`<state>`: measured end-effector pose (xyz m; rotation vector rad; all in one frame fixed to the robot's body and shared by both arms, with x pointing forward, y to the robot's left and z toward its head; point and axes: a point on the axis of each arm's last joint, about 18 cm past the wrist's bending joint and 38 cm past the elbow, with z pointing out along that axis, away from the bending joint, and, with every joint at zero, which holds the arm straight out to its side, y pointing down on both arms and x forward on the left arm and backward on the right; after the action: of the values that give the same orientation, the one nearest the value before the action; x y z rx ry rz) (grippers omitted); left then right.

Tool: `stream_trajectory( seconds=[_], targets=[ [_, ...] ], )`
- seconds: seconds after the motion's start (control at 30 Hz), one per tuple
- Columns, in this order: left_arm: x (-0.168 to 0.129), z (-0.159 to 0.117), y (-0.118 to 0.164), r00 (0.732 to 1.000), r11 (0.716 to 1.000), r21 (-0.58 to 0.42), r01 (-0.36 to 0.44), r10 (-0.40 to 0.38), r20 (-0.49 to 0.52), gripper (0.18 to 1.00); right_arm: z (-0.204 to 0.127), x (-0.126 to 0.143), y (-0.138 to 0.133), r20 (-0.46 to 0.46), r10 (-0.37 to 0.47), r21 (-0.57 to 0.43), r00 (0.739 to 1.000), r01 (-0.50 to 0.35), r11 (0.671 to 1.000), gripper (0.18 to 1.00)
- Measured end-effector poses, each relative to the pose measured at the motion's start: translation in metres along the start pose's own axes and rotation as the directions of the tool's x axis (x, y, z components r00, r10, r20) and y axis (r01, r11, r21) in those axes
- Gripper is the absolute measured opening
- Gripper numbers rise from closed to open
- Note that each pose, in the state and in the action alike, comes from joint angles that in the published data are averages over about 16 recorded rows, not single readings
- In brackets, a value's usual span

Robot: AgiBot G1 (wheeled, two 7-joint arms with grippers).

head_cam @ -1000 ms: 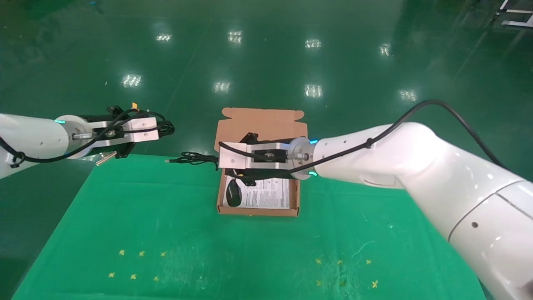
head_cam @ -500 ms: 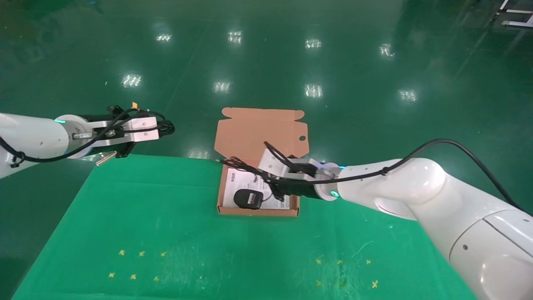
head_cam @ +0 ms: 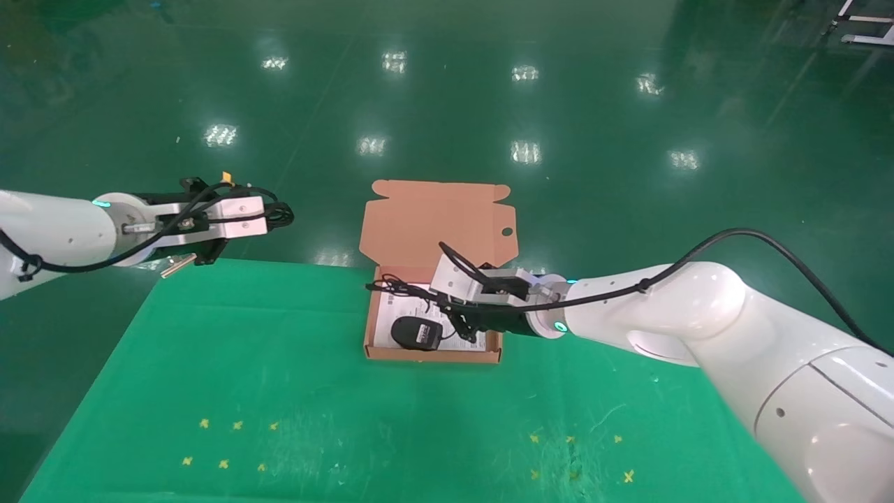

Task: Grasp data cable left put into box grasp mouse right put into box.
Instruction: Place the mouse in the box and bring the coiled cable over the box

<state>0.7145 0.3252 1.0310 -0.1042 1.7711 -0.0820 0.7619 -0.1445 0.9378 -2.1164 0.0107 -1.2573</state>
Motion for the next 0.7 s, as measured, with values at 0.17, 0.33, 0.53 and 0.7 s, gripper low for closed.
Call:
stream_trajectory(
  seconds=[0.17,0.33,0.53,0.7],
  targets=[
    [0.010,0.005,-0.013,1.000,0.999,0.032,0.001,-0.001,-0.020,0.266,-0.004,0.003,0.002,-0.005,-0.009,0.000,1.000,0.009,1.000,0.244],
    [0.029,0.016,-0.038,0.999,0.996,0.092,-0.009,0.013,-0.047,0.266,-0.018,0.016,0.008,-0.026,-0.026,-0.007,0.999,0.026,1.000,0.298],
    [0.062,0.035,-0.082,0.997,0.981,0.193,-0.021,0.036,-0.075,0.266,-0.054,0.043,0.024,-0.072,-0.055,-0.031,0.996,0.053,0.998,0.412],
    [0.089,0.051,-0.121,0.995,0.961,0.274,-0.028,0.052,-0.082,0.266,-0.097,0.064,0.039,-0.110,-0.079,-0.055,0.991,0.073,0.996,0.533]
  ],
)
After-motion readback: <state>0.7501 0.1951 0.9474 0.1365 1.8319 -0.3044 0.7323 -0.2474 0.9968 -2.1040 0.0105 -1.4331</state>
